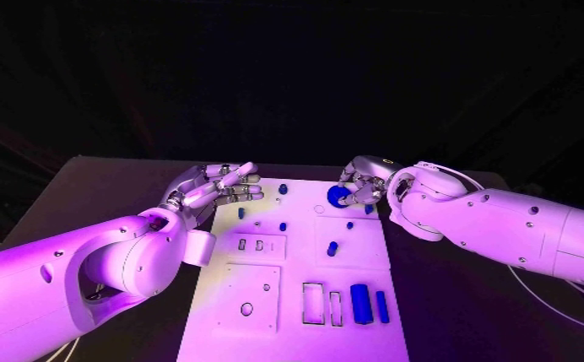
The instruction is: Assemble the parts on the task board
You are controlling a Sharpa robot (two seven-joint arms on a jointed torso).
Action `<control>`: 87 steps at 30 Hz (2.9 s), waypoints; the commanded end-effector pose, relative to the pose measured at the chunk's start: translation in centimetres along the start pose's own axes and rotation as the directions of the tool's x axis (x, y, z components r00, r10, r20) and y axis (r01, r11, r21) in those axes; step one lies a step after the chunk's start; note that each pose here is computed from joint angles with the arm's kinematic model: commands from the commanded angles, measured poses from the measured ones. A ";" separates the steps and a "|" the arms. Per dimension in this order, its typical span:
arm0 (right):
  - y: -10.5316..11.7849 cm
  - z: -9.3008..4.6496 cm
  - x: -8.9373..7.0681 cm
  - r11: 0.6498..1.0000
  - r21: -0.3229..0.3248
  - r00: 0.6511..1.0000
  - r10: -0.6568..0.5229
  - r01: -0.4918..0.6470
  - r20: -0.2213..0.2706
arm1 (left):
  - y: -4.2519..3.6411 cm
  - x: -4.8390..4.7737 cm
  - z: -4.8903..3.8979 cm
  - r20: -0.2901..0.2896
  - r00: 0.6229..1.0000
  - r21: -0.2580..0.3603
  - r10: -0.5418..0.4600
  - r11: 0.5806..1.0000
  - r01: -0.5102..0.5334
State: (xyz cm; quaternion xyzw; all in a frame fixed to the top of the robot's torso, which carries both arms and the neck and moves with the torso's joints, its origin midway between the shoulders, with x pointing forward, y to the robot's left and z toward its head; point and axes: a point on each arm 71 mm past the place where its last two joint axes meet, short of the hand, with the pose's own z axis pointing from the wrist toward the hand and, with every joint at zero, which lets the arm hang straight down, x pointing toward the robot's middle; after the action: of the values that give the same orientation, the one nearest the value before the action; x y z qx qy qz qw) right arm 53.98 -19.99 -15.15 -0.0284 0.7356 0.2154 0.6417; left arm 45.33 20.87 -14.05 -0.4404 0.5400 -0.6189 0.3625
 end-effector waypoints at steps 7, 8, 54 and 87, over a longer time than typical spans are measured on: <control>1.4 -0.4 -0.1 0.997 -0.046 0.993 -0.063 0.068 0.102 | -0.11 0.08 0.07 -0.016 1.000 0.007 -0.006 1.000 0.006; 1.6 -0.5 -0.2 0.996 -0.049 0.992 -0.064 0.070 0.111 | -0.11 0.03 0.08 -0.015 1.000 0.008 -0.006 1.000 0.006; 12.3 2.8 3.7 0.971 -0.202 0.987 -0.106 0.128 0.117 | -0.22 -1.18 0.17 0.020 1.000 0.021 0.008 1.000 -0.008; 11.9 2.7 4.3 0.975 -0.214 0.997 -0.062 0.068 0.038 | -0.22 -1.29 0.13 0.026 1.000 0.015 0.010 1.000 -0.010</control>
State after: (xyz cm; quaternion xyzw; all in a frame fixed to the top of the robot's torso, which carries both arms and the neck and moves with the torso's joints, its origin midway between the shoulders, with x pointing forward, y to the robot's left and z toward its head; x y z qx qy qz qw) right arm 52.17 -7.43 -15.90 -0.1138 0.6866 0.2654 0.6672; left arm 45.94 22.20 -14.22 -0.4470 0.5349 -0.6096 0.3775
